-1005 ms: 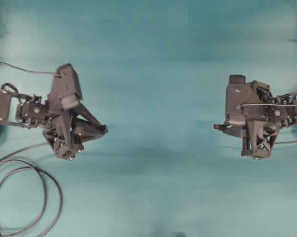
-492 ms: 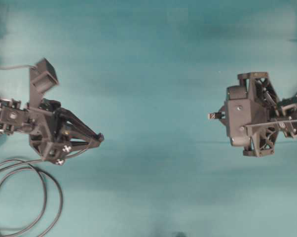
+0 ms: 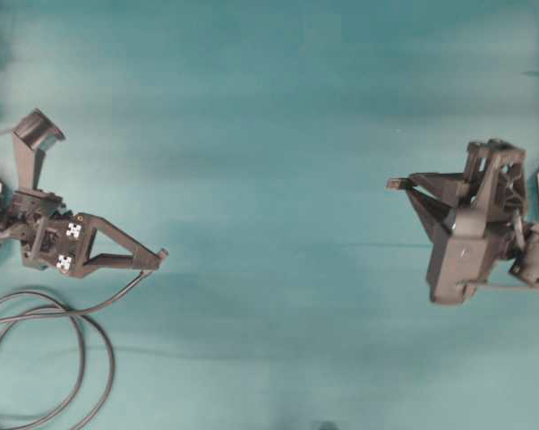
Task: Insert the USB using both arms.
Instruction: 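Raise and rotate both grippers, pointing the connectors toward each other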
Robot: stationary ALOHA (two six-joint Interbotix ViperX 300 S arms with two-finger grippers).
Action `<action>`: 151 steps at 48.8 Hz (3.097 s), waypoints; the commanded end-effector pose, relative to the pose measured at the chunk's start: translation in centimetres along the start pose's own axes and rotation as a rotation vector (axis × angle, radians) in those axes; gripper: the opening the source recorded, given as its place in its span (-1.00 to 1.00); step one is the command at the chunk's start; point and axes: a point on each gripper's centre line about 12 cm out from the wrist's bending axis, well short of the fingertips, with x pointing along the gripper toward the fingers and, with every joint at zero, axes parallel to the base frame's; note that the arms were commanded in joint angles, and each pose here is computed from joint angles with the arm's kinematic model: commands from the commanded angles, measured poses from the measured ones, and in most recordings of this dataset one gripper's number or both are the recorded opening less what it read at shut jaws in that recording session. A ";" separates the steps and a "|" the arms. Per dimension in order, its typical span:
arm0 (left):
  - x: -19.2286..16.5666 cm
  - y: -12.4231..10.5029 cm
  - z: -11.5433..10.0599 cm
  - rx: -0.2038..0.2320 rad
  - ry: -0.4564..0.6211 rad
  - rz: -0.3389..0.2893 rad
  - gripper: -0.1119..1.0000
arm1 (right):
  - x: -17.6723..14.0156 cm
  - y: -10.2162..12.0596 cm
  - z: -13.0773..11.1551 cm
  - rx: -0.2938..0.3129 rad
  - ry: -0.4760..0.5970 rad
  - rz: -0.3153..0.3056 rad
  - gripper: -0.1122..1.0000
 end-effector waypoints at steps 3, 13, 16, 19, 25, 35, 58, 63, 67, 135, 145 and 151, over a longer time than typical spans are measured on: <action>1.2 -0.5 -0.8 -0.063 0.061 -0.088 -0.39 | 0.1 0.9 1.7 -0.040 -0.036 -0.024 -0.42; 3.9 -0.3 -1.0 -0.111 0.122 -0.219 -0.39 | 0.0 2.1 2.8 -0.100 -0.071 -0.024 -0.42; 5.1 0.0 -0.7 -0.101 0.131 -0.235 -0.39 | -0.2 2.2 3.0 -0.110 -0.077 -0.021 -0.42; 6.2 0.2 -0.5 -0.095 0.147 -0.255 -0.39 | -0.3 2.3 3.1 -0.131 -0.082 -0.019 -0.42; 8.3 -0.4 0.4 -0.127 0.183 -0.353 -0.39 | -0.5 2.3 3.5 -0.197 -0.092 -0.014 -0.42; 9.1 0.5 2.1 -0.251 0.249 -0.417 -0.39 | -0.4 2.3 3.5 -0.308 -0.090 -0.019 -0.42; 10.3 1.4 4.8 -0.236 0.254 -0.396 -0.39 | -0.5 2.3 4.5 -0.387 -0.204 -0.052 -0.42; 10.8 1.7 4.8 -0.245 0.271 -0.394 -0.39 | -0.4 2.4 4.6 -0.420 -0.238 -0.058 -0.42; 11.0 1.9 4.9 -0.258 0.277 -0.389 -0.39 | -0.2 2.6 4.2 -0.446 -0.252 -0.056 -0.42; 14.7 1.5 6.6 -0.253 0.312 -0.463 -0.39 | -1.4 1.2 6.1 -0.507 -0.463 -0.042 -0.42; 14.8 1.5 6.6 -0.254 0.319 -0.477 -0.39 | -1.6 1.7 6.4 -0.519 -0.487 -0.011 -0.42; 14.8 1.5 6.6 -0.253 0.319 -0.479 -0.39 | -1.6 1.7 6.4 -0.540 -0.490 -0.008 -0.42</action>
